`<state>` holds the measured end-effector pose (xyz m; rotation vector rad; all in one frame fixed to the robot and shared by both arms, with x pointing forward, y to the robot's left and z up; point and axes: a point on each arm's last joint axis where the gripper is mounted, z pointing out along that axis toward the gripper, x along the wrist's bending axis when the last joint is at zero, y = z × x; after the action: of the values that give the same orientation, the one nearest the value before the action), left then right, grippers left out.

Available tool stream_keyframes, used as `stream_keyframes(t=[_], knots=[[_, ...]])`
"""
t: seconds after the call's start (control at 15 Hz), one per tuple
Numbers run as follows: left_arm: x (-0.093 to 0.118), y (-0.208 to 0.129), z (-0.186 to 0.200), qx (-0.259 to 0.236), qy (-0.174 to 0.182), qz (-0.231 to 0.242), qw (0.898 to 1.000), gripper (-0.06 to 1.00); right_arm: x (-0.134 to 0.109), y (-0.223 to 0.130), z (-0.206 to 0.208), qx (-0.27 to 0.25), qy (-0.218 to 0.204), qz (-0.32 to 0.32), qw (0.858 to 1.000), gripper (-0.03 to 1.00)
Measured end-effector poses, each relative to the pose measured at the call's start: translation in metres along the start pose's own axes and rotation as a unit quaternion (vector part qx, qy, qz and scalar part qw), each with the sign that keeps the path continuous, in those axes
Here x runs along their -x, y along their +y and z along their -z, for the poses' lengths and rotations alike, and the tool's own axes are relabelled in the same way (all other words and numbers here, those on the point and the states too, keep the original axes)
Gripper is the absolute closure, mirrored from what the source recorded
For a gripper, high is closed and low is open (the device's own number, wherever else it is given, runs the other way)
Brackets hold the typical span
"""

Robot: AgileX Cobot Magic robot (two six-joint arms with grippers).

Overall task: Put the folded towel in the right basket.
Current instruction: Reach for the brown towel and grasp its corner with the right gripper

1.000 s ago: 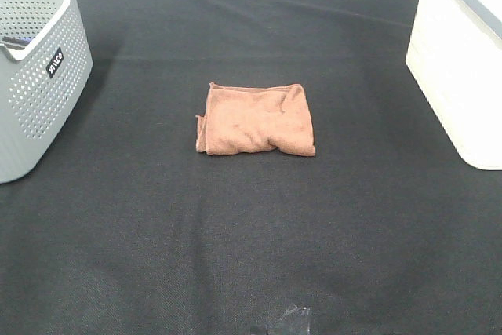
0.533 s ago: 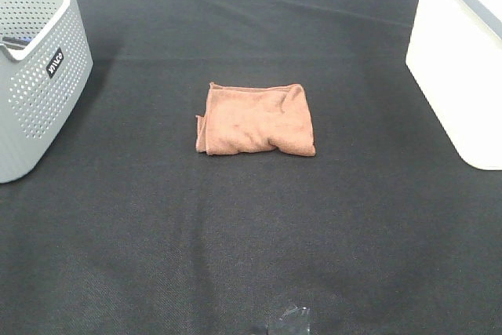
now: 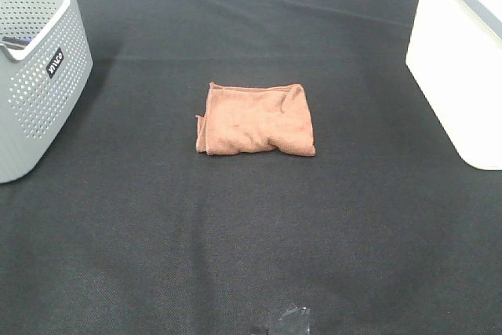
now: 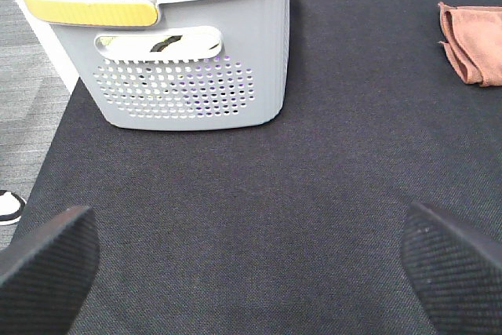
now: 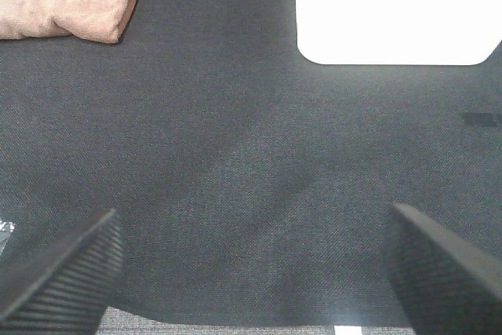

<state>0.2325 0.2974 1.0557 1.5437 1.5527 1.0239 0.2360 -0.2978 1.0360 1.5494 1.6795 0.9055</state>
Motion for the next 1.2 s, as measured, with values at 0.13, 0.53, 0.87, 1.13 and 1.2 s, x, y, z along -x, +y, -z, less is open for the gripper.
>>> stream_keyframes(t=[0.13,0.53,0.87,1.13,1.2], knots=[[0.0000,0.0000,0.0000,0.000,0.000,0.000,1.000,-0.03,0.0000,0.0000,0.0000,0.000,0.000,0.000,1.000,0.09],[0.0001,0.0000,0.0000,0.000,0.000,0.000,1.000,-0.03,0.0000,0.0000,0.0000,0.000,0.000,0.000,1.000,0.09],[0.0002,0.0000,0.0000,0.000,-0.001,0.001,1.000,-0.03,0.0000,0.0000,0.0000,0.000,0.000,0.000,1.000,0.09],[0.0002,0.0000,0.0000,0.000,-0.001,0.001,1.000,-0.03,0.0000,0.0000,0.0000,0.000,0.000,0.000,1.000,0.09],[0.0002,0.0000,0.0000,0.000,-0.001,0.001,1.000,-0.03,0.0000,0.0000,0.0000,0.000,0.000,0.000,1.000,0.09]])
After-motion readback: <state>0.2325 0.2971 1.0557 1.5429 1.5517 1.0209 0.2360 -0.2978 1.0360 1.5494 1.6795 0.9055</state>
